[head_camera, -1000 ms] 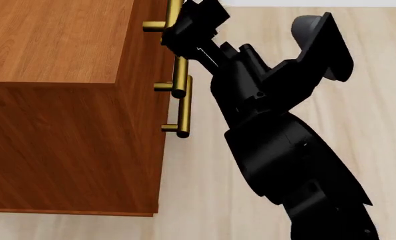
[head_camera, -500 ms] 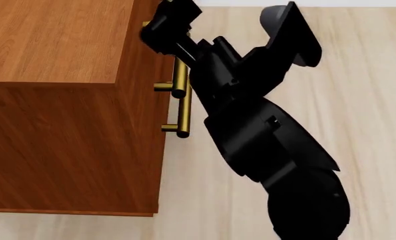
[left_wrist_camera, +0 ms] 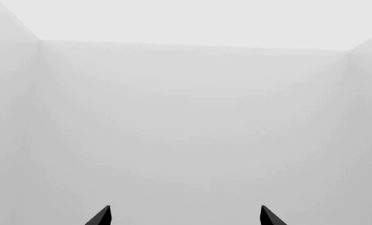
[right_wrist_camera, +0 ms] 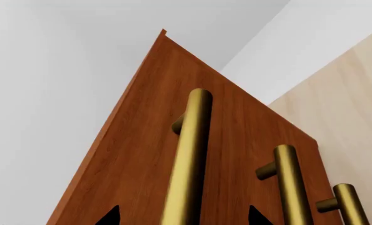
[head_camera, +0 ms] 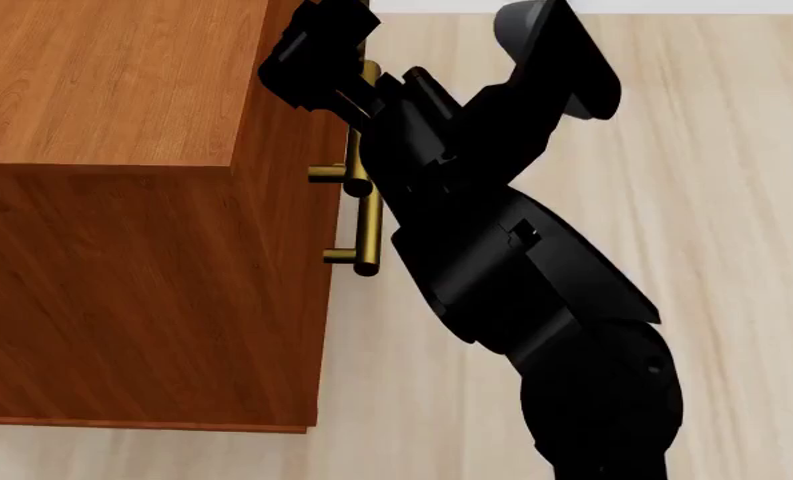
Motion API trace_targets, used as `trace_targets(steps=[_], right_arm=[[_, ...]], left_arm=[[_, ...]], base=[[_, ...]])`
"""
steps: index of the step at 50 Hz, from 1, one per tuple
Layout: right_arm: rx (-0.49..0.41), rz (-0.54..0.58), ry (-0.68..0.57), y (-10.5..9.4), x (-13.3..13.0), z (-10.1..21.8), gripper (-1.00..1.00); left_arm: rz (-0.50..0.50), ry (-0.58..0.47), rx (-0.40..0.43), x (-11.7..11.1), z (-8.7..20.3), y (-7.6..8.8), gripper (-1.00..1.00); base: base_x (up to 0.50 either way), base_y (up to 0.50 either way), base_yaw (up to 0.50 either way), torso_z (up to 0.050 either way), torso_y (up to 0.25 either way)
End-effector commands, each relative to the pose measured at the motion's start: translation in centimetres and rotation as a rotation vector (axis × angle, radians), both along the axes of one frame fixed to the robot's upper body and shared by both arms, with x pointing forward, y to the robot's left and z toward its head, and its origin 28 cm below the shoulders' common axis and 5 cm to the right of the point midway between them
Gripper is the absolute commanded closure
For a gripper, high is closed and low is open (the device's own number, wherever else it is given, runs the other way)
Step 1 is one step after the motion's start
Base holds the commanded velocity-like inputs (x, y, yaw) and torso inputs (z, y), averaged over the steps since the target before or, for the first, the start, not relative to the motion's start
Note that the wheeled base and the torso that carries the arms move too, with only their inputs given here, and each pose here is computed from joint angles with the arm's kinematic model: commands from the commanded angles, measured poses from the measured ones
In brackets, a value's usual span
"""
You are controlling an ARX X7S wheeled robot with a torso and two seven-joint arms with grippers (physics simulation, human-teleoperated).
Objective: Close the bottom drawer of the cabinet and open the top drawer.
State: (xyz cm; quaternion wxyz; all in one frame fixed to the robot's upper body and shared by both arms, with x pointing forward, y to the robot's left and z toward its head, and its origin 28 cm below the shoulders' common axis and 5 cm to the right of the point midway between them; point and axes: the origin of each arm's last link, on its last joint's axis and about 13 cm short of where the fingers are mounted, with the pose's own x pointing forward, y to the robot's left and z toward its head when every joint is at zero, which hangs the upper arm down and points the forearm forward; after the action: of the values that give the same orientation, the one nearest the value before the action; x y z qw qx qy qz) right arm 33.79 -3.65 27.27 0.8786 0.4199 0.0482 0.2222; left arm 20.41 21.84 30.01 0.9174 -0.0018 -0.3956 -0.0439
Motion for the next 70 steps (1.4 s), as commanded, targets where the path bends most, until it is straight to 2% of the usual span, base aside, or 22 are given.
trace_targets(steps=[1,8,9,17,39,62,70], right_arm=[[-0.031,0.059,0.010,1.3,-0.1,-0.7,-1.00],[-0.028,0.046,0.015,1.2,-0.2,-0.6,-1.00],[-0.035,0.042,0.012,1.2,-0.2,-0.6,1.00],[-0.021,0.024,0.006,0.8,-0.4,-0.3,1.00],[0.104,-0.063,-0.010,-1.8,-0.9,1.6,1.00],[0.145,-0.145,-0.033,-4.3,-1.5,2.4,1.00],[0.200,-0.164,-0.033,-4.8,-1.7,2.4,1.00]], left_arm=[[0.001,0.000,-0.002,0.0,0.0,0.1,-1.00],[0.001,0.001,-0.002,0.0,-0.1,0.1,-1.00],[0.001,0.001,-0.004,0.0,-0.1,0.1,-1.00],[-0.001,0.002,-0.001,0.0,-0.1,0.0,-1.00],[-0.008,-0.004,0.004,0.0,0.2,-0.3,-1.00],[-0.016,-0.010,0.005,-0.2,0.4,-0.4,-1.00],[-0.018,-0.011,0.005,-0.2,0.4,-0.4,-1.00]], base=[[0.00,0.00,0.00,0.000,0.000],[0.00,0.00,0.00,0.000,0.000],[0.00,0.00,0.00,0.000,0.000],[0.00,0.00,0.00,0.000,0.000],[0.00,0.00,0.00,0.000,0.001],[0.00,0.00,0.00,0.001,0.004],[0.00,0.00,0.00,0.001,0.004]])
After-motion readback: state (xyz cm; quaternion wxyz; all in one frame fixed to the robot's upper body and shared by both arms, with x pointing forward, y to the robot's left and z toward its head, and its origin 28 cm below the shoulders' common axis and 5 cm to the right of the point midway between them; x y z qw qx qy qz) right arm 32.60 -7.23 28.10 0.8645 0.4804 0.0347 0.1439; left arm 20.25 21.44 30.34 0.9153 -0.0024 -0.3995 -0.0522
